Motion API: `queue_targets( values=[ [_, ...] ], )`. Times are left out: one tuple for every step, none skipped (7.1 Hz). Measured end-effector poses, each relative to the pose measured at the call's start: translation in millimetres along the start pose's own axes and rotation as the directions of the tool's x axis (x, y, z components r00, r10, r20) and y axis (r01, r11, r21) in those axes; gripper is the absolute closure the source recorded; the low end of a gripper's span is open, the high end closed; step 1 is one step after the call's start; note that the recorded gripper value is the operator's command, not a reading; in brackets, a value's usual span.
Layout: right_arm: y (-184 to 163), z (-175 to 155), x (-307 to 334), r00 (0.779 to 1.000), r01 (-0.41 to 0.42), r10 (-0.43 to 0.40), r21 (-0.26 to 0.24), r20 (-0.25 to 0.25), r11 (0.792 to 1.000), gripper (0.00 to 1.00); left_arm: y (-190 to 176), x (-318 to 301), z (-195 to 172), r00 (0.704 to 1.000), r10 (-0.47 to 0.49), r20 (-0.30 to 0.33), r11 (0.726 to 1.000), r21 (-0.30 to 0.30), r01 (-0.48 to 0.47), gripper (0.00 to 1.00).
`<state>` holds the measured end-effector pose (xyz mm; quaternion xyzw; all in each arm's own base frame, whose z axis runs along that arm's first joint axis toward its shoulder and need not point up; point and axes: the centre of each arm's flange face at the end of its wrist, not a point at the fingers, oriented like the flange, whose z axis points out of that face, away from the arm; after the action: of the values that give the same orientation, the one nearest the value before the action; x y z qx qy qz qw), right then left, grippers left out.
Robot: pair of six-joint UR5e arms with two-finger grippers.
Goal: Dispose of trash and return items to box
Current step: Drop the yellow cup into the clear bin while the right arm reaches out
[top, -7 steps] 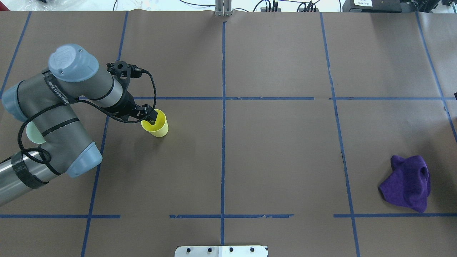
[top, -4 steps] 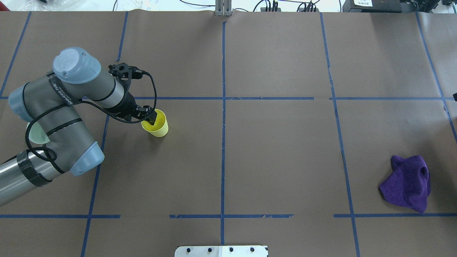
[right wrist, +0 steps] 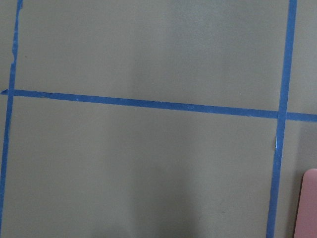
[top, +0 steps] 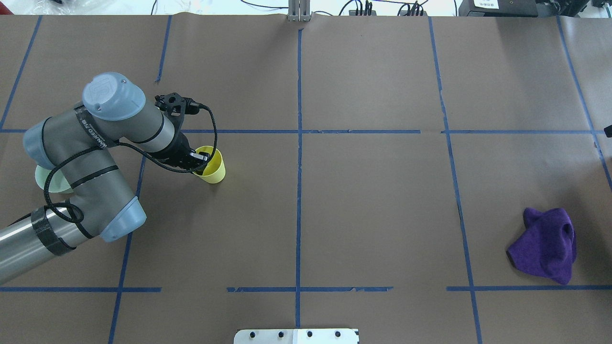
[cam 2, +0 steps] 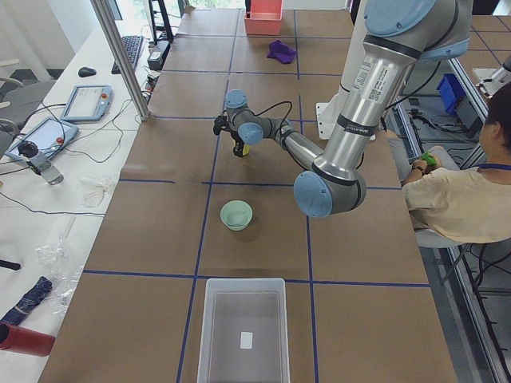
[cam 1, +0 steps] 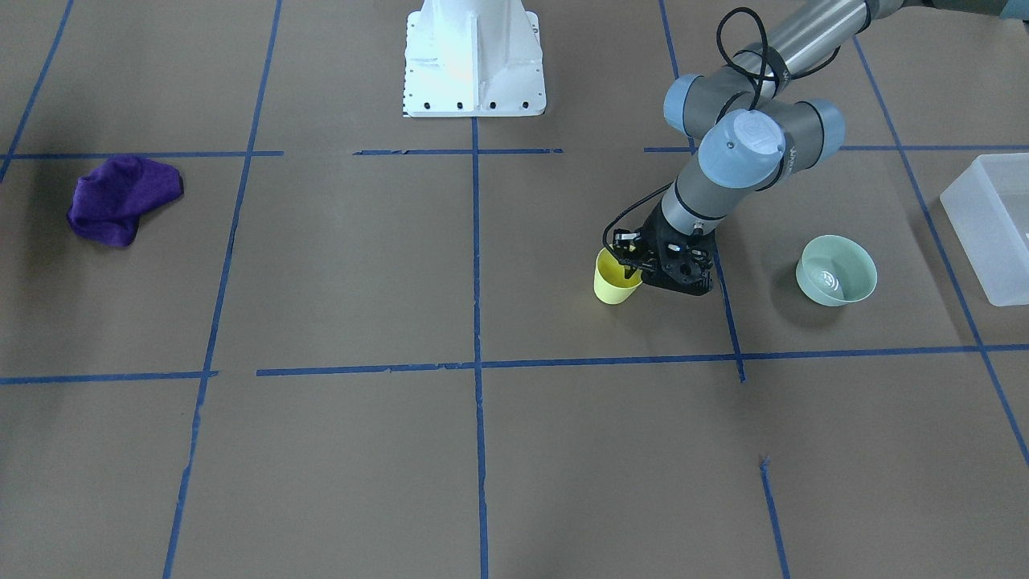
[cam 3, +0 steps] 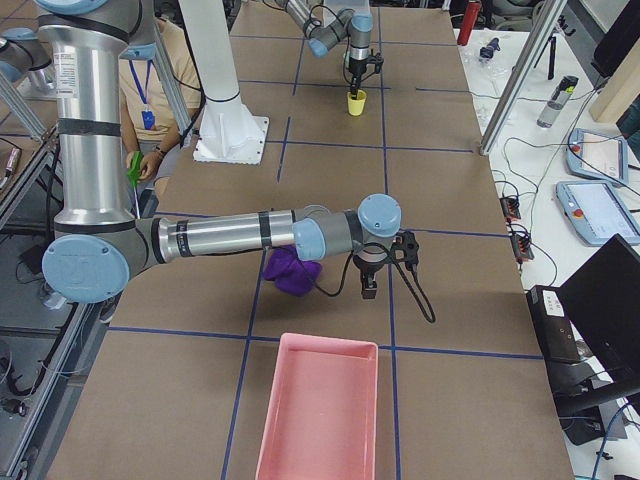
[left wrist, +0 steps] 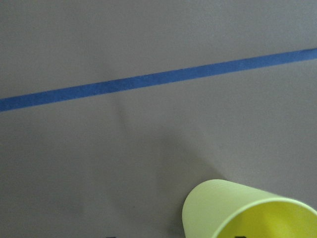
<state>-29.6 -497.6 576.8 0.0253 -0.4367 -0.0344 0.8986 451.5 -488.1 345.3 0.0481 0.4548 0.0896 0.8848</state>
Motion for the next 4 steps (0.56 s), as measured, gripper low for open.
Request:
queue_targets(
  values=[
    [0.3,2.4,-3.6,1.0,0.003,-0.003,-0.007,0.014,1.0,0.0,0.1,5.9,-13.4,1.0,-0.013,-0.018,1.0,0.016,0.013,1.0],
    [0.3,2.5,-10.6,1.0,0.007,-0.006,-0.01,0.029,1.0,0.0,-5.6,6.0,-44.8,0.998,-0.045,-0.038,0.997,0.056,0.047,1.0],
    [0.4,1.7,-26.6,0.999,0.005,-0.005,-0.01,0.041,1.0,0.0,-18.1,-13.8,-93.0,0.995,-0.097,-0.035,0.988,0.116,0.1,1.0],
    [2.0,7.0,-54.9,0.999,-0.009,0.01,-0.022,0.05,1.0,0.0,-31.1,-52.9,-144.3,0.99,-0.14,-0.006,0.974,0.181,0.139,1.0]
  ],
)
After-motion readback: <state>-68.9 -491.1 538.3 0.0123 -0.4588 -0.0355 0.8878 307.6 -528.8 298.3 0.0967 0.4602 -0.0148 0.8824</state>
